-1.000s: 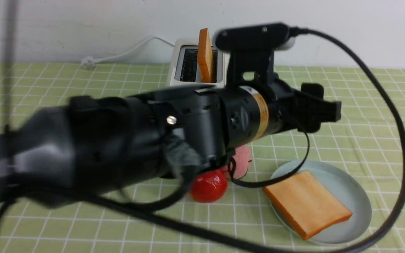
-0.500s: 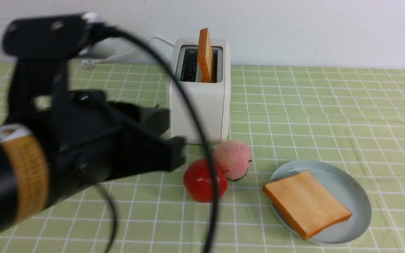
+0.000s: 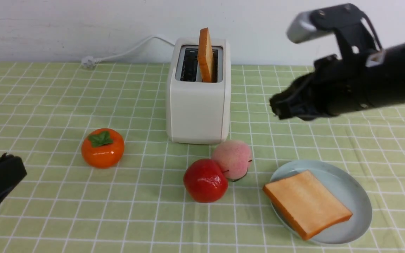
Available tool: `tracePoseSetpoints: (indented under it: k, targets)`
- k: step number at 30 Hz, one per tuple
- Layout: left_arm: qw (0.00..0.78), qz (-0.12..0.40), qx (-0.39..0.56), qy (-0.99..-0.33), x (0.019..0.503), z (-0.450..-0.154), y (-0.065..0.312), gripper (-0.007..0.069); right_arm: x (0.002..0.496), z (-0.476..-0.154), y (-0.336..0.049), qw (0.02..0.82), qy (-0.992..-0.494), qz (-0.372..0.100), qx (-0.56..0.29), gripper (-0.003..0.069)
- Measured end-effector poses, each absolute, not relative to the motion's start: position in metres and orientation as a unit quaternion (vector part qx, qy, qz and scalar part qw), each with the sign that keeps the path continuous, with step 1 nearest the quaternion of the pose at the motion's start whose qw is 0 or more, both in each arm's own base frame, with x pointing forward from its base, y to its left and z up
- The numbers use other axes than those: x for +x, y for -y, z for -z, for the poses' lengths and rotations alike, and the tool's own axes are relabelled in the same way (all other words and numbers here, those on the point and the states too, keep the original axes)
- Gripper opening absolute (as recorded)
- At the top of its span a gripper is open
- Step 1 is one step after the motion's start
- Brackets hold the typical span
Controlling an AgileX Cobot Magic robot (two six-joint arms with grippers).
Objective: Take toasted bread from bread machine on green coffee tablecloth place on plate.
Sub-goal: 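Grasp the toast slice in the toaster and pull it up out of the slot with the right gripper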
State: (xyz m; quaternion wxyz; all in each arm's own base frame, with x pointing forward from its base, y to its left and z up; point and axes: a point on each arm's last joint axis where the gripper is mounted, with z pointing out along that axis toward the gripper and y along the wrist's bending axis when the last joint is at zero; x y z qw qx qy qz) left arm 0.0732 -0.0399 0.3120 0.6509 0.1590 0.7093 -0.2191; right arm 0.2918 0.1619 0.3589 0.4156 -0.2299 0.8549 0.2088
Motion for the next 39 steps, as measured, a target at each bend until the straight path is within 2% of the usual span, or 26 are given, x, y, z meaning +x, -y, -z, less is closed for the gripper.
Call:
tracePoseSetpoints:
  k: [2,5,6,9,10,11,15,18,26,35,39]
  targets:
    - [0.66,0.208,0.168,-0.702,0.073,-0.311,0.039,-0.0013,0.305,-0.358,-0.175,0.415,-0.855,-0.213,-0.228,0.0069]
    - [0.671,0.204,0.174,-0.691,0.073,-0.313,0.039,-0.0013,0.328,-0.359,-0.193,0.424,-0.85,-0.216,-0.228,0.0176]
    - [0.672,0.204,0.174,-0.69,0.073,-0.313,0.039,-0.0013,0.329,-0.362,-0.195,0.427,-0.848,-0.216,-0.228,0.0185]
    - [0.68,0.201,0.178,-0.682,0.073,-0.315,0.039,-0.0013,0.353,-0.357,-0.209,0.435,-0.844,-0.216,-0.226,0.0356]
    - [0.68,0.201,0.178,-0.682,0.073,-0.315,0.039,-0.0013,0.354,-0.357,-0.21,0.436,-0.844,-0.217,-0.226,0.0365]
    - [0.681,0.204,0.178,-0.68,0.073,-0.315,0.04,-0.0013,0.362,-0.359,-0.213,0.446,-0.84,-0.221,-0.216,0.0424]
    - [0.681,0.212,0.177,-0.678,0.072,-0.316,0.041,-0.0013,0.372,-0.36,-0.219,0.472,-0.83,-0.232,-0.189,0.0503]
    - [0.684,0.211,0.181,-0.675,0.072,-0.316,0.041,-0.0013,0.376,-0.357,-0.226,0.49,-0.819,-0.236,-0.181,0.0517]
    - [0.685,0.214,0.179,-0.673,0.072,-0.317,0.041,-0.0013,0.404,-0.322,-0.239,0.529,-0.804,-0.226,-0.153,0.0522]
    - [0.682,0.236,0.181,-0.668,0.07,-0.318,0.044,-0.0013,0.439,-0.282,-0.249,0.572,-0.782,-0.183,-0.17,0.052]
    - [0.682,0.237,0.181,-0.668,0.07,-0.318,0.044,-0.0013,0.452,-0.268,-0.247,0.57,-0.785,-0.172,-0.169,0.0487]
